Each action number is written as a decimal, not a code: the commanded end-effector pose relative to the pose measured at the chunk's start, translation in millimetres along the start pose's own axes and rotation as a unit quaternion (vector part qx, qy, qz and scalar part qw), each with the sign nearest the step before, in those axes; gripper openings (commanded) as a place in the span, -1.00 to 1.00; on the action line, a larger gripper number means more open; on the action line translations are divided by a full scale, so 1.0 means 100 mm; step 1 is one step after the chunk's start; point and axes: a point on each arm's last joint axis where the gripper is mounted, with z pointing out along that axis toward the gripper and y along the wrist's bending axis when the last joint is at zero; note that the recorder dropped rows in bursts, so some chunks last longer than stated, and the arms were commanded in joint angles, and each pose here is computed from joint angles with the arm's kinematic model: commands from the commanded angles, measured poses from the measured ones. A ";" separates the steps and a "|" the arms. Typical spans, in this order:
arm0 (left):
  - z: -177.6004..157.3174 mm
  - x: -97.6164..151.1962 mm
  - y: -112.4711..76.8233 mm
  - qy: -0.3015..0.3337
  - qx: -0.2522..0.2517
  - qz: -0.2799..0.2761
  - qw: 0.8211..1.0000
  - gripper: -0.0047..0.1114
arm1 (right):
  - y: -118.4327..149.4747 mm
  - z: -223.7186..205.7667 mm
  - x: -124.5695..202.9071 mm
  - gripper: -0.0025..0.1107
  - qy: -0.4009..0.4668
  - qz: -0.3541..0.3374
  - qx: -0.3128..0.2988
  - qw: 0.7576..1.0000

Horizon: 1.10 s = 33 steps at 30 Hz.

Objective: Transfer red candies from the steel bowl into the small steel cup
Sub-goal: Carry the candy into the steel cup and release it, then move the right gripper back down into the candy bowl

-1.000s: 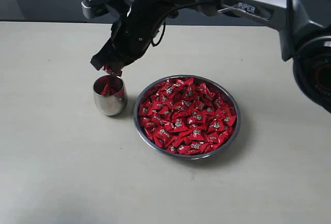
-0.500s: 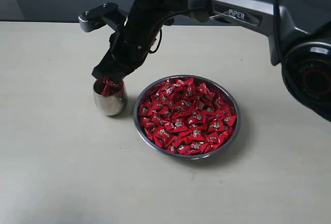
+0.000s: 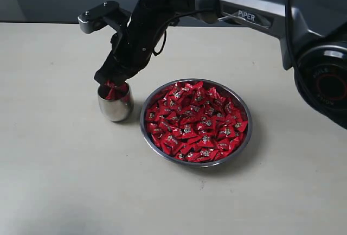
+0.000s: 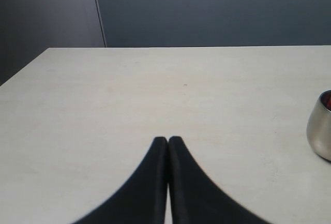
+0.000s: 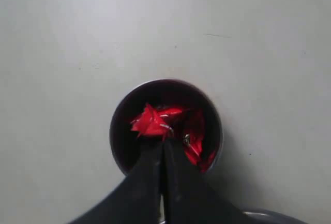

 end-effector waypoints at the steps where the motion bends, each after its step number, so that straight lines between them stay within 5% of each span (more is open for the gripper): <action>1: 0.00 0.01 0.00 -0.001 -0.001 -0.001 1.000 -0.91 | 0.00 -0.02 -0.03 -0.97 -0.010 -0.012 0.003 1.000; 5: 0.00 0.01 0.00 -0.001 -0.001 -0.001 1.000 -0.91 | 0.00 -0.02 -0.03 -0.93 -0.009 -0.013 0.003 1.000; 13: 0.00 0.01 0.00 -0.001 -0.001 -0.001 1.000 -0.91 | 0.00 -0.02 -0.03 -0.35 -0.010 -0.013 0.003 1.000; 25: 0.00 0.01 0.00 -0.001 -0.001 -0.001 1.000 -0.91 | -0.03 -0.14 -0.05 -0.41 -0.013 -0.017 0.032 0.999; 30: 0.00 0.01 0.00 -0.001 -0.001 -0.001 1.000 -0.91 | -0.13 -0.43 -0.08 -0.91 -0.015 -0.020 0.120 0.992; 33: 0.00 0.01 0.00 -0.001 -0.001 -0.001 1.000 -0.91 | -0.29 -0.64 -0.07 -0.97 -0.039 0.035 0.142 0.989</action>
